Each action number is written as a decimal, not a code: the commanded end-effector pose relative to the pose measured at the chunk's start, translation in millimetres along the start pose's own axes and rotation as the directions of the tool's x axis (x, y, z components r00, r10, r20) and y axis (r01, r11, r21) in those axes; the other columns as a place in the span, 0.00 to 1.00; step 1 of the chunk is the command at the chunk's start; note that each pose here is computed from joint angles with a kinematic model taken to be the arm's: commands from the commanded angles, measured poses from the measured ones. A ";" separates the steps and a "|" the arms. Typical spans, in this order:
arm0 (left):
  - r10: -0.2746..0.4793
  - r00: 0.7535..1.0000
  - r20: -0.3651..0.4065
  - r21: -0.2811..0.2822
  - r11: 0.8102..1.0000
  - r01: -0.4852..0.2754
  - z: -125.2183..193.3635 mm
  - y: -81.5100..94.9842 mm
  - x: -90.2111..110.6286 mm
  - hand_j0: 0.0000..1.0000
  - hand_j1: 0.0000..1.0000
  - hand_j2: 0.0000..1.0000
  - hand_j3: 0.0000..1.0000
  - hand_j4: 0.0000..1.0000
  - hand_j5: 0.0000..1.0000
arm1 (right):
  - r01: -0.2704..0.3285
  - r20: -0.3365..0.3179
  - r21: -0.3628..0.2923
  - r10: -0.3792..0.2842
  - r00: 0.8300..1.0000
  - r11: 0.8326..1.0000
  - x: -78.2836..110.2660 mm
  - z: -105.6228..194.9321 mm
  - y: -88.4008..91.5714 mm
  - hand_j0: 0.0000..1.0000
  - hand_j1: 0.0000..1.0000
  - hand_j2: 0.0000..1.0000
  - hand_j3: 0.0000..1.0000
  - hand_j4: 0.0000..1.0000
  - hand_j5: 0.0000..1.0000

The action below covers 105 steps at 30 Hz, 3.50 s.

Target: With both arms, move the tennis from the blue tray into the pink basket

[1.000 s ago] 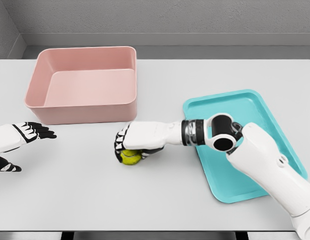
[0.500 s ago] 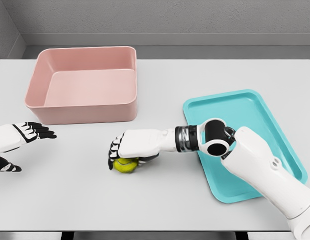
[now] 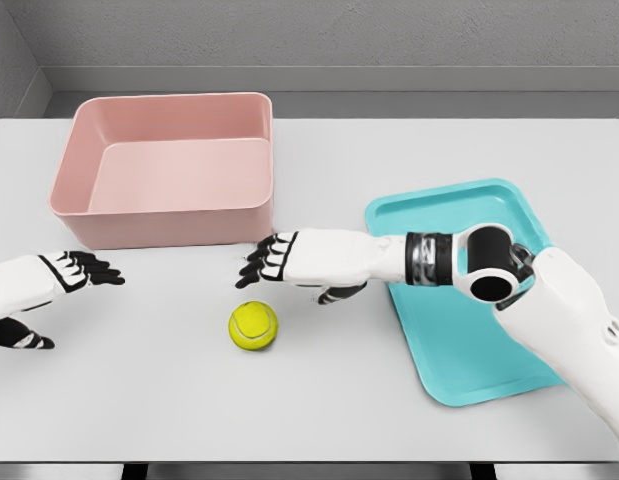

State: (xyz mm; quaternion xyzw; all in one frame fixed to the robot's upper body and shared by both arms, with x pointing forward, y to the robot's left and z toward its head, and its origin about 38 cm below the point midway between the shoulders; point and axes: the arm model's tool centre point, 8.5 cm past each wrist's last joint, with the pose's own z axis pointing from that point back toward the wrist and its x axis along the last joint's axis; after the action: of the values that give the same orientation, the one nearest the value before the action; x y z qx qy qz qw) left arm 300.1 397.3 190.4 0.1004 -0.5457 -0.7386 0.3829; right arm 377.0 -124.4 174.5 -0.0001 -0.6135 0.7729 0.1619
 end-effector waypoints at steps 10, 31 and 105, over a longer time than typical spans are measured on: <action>-0.048 0.995 0.083 0.040 0.998 0.045 -22.5 7.2 22.6 1.00 1.00 1.00 1.00 1.00 1.00 | -0.065 -0.300 -0.373 -0.053 0.952 0.926 -20.5 194.8 -72.1 1.00 1.00 1.00 1.00 1.00 1.00; -0.102 0.954 0.280 0.090 0.993 0.080 -111.5 5.7 67.1 1.00 1.00 1.00 1.00 1.00 1.00 | 0.040 -0.407 -0.511 -0.283 0.869 0.859 -9.8 249.3 1.1 1.00 1.00 1.00 1.00 1.00 1.00; -0.049 0.904 0.425 -0.030 0.997 0.069 -189.1 -4.5 87.3 1.00 1.00 1.00 1.00 1.00 1.00 | 0.052 -0.410 -0.519 -0.302 0.861 0.853 -14.5 251.7 4.9 1.00 1.00 1.00 1.00 1.00 1.00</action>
State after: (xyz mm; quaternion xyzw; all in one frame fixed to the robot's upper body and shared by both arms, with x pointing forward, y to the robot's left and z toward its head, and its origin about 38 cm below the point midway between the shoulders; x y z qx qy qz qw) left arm 344.1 201.4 138.0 -0.0530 -0.5963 -0.7668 0.2316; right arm 339.5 -367.6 228.4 -0.1750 -0.7251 0.5507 0.3746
